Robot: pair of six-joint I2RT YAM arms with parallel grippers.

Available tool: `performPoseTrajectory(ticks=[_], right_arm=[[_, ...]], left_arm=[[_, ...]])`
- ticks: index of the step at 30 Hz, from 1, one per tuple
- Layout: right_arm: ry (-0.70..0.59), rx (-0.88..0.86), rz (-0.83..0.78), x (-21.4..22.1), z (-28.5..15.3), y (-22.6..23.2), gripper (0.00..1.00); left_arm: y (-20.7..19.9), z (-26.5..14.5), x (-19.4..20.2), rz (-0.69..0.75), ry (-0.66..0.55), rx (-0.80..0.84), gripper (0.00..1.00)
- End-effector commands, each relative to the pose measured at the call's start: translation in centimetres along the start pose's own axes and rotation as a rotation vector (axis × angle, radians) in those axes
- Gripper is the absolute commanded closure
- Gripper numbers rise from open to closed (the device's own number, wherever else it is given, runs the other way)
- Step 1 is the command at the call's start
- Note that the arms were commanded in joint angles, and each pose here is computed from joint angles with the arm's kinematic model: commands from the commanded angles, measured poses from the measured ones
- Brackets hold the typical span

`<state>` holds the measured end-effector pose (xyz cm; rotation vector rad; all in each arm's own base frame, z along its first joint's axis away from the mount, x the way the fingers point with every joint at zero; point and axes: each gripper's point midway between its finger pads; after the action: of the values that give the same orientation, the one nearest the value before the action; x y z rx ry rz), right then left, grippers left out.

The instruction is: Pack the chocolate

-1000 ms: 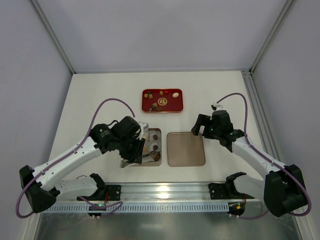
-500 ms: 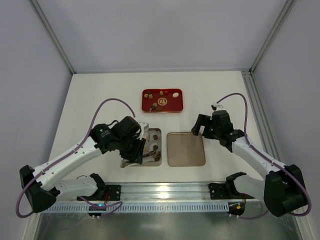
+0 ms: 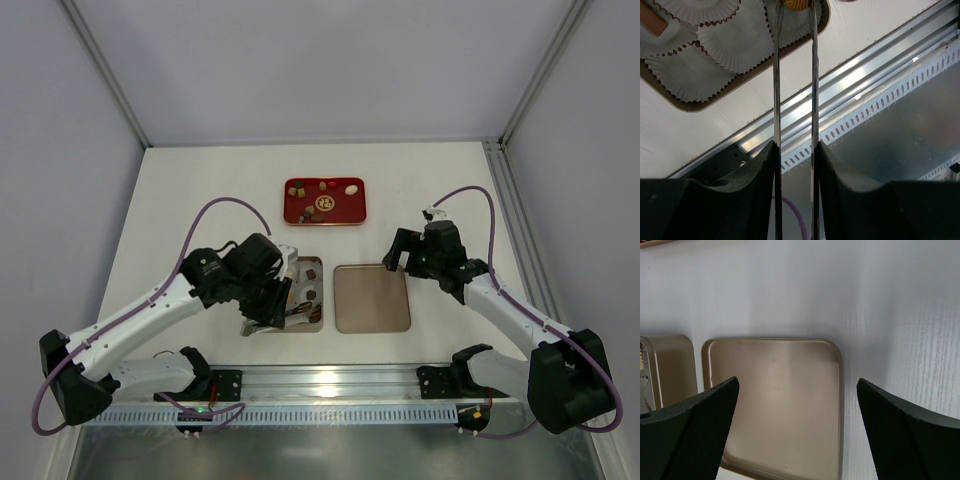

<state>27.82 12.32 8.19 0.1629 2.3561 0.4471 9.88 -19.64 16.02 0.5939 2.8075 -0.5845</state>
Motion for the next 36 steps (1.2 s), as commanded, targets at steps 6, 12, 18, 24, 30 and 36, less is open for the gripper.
performPoseTrajectory(ticks=[6, 12, 18, 24, 30, 36], right_arm=[[-0.039, -0.004, 0.002, -0.9, -0.1, 0.3, 0.00], [-0.039, -0.008, 0.003, -1.0, -0.1, 0.4, 0.00], [-0.036, -0.006, 0.003, -1.0, 0.0, 0.4, 0.00], [-0.039, -0.010, 0.005, -1.0, 0.0, 0.5, 0.00], [-0.038, -0.011, 0.005, -1.1, 0.0, 0.5, 0.00], [-0.036, -0.012, 0.003, -1.1, 0.1, 0.5, 0.00]], left_arm=[[-0.3, -0.4, -0.4, 0.003, -0.024, 0.007, 0.62], [-0.2, -0.7, -0.4, 0.007, -0.022, -0.002, 0.59], [-0.2, -1.1, -0.6, 0.009, -0.037, 0.000, 0.60], [-0.3, -2.0, -1.0, 0.015, -0.064, -0.009, 0.61], [-0.1, -2.8, -1.3, 0.016, -0.081, -0.025, 0.61], [0.1, -3.8, -1.8, 0.018, -0.108, -0.048, 0.61]])
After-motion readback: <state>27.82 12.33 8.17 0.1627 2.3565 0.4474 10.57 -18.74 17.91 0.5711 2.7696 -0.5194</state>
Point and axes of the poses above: each gripper's point midway between its finger pads, its own z axis out along the fingers, its own y axis along the line the jaws close on, x = y × z, and after that the axes turned 1 degree about -z, right-handed
